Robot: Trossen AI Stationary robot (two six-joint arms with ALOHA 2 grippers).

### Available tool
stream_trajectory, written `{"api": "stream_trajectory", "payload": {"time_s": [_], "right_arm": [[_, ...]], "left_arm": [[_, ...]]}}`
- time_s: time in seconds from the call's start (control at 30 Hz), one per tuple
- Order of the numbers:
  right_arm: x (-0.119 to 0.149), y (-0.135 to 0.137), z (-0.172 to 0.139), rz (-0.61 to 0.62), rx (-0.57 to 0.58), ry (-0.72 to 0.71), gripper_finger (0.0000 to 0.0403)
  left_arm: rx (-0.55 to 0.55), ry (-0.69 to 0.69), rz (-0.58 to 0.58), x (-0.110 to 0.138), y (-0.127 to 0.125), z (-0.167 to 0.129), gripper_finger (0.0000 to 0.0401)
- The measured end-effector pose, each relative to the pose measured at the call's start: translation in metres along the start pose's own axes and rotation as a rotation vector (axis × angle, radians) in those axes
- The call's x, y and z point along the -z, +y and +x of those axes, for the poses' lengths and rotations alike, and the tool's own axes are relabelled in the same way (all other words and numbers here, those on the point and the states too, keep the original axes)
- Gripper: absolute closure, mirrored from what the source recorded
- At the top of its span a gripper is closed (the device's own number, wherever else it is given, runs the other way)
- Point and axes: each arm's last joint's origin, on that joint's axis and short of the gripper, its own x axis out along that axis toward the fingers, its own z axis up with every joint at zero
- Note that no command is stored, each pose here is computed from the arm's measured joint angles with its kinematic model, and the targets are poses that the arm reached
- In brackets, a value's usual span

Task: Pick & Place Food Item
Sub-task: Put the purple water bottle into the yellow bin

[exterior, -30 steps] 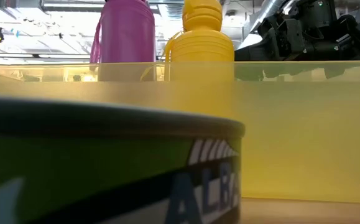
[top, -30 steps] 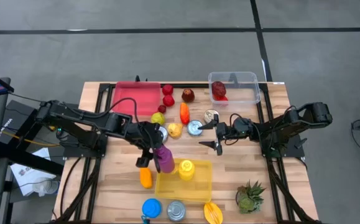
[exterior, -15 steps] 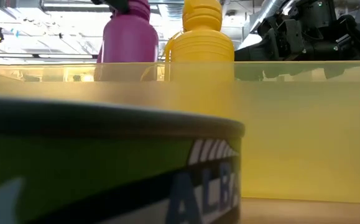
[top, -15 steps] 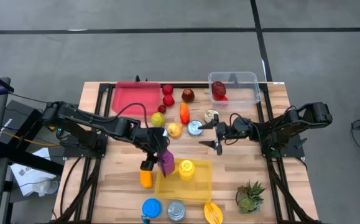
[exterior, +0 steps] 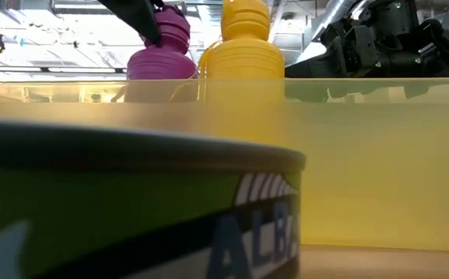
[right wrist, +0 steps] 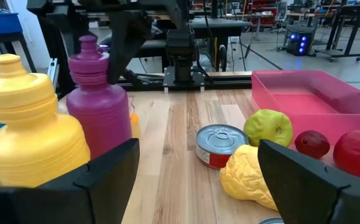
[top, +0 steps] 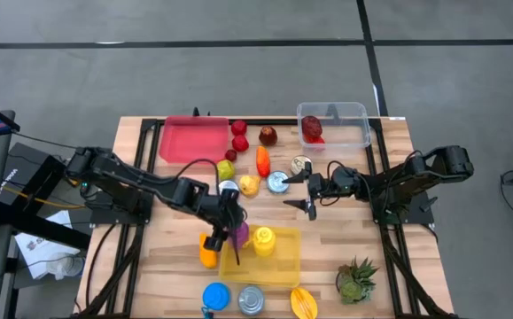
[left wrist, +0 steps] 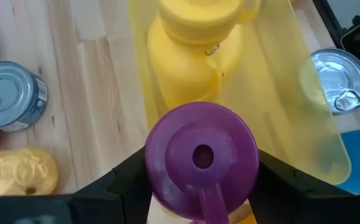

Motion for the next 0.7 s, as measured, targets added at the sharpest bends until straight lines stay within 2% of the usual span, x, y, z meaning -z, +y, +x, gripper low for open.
{"api": "stream_trajectory", "payload": {"time_s": [0.7], "right_arm": [[-0.0003, 0.0002, 0.0000, 0.000, -0.001, -0.003, 0.0088]], "left_arm": [[0.036, 0.000, 0.046, 0.0006, -0.0013, -0.0015, 0.0146]]}}
